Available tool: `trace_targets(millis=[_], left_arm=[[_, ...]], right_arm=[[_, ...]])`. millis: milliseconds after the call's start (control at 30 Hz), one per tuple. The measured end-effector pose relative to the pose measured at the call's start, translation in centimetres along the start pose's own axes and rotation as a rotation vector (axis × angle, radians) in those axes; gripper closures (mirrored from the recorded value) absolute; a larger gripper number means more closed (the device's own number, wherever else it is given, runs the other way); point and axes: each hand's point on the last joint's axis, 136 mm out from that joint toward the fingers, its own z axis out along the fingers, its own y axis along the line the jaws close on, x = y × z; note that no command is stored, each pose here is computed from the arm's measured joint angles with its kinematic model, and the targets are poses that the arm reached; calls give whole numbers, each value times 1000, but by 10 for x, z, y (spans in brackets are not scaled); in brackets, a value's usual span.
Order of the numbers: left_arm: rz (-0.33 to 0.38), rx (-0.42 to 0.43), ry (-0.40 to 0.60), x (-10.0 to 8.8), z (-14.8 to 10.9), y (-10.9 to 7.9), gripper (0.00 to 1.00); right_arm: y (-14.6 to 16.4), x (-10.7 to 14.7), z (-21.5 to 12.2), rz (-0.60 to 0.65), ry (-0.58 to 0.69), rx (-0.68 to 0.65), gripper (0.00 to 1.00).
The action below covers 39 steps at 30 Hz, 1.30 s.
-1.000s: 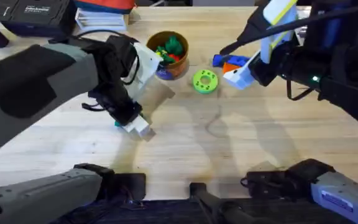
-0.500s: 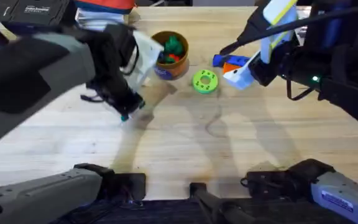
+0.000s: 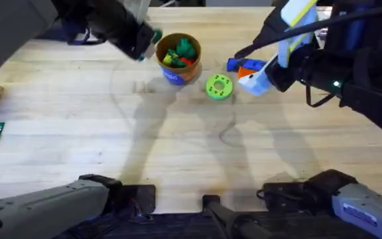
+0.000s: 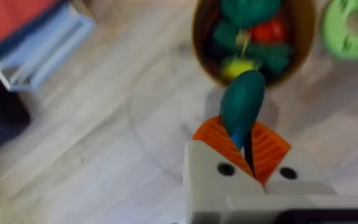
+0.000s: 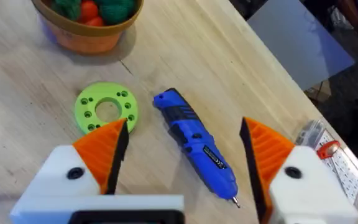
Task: Pick up the gripper from the table and insert it into the empty holder that is missing its gripper. Then pick up a screw, insert it into the mounting hole, and use the screwdriver to tighten it. Finally, clean up the table by picking up the vegetable and placing it into the bucket.
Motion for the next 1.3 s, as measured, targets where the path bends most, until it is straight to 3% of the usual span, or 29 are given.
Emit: trace_targets(millis=[100, 200, 467, 567, 633, 800, 833, 1067, 1167, 1300], left_arm=[[-38, 44, -109, -26, 1, -4, 974], [-63, 81, -145, -38, 11, -7, 974], [-96, 100, -66, -37, 70, -4, 974], [-102, 103, -47, -35, 83, -4, 925], [-102, 103, -42, -34, 85, -4, 819], [-107, 100, -45, -34, 84, -3, 74], [-109, 99, -45, -34, 84, -3, 30], [-108, 93, -62, -37, 73, -2, 13], [-106, 82, -91, -37, 47, -3, 13], [-101, 75, -150, -30, -14, -10, 13]], right_arm=[[0, 0, 0, 0, 0, 0, 7], [0, 0, 0, 0, 0, 0, 7], [0, 0, 0, 0, 0, 0, 8], [0, 0, 0, 0, 0, 0, 9], [0, 0, 0, 0, 0, 0, 8], [0, 0, 0, 0, 0, 0, 7], [0, 0, 0, 0, 0, 0, 7], [0, 0, 0, 20, -1, 0, 7], [-2, -3, -6, 86, -16, 9, 7], [-12, -21, -30, 200, -101, 46, 7]])
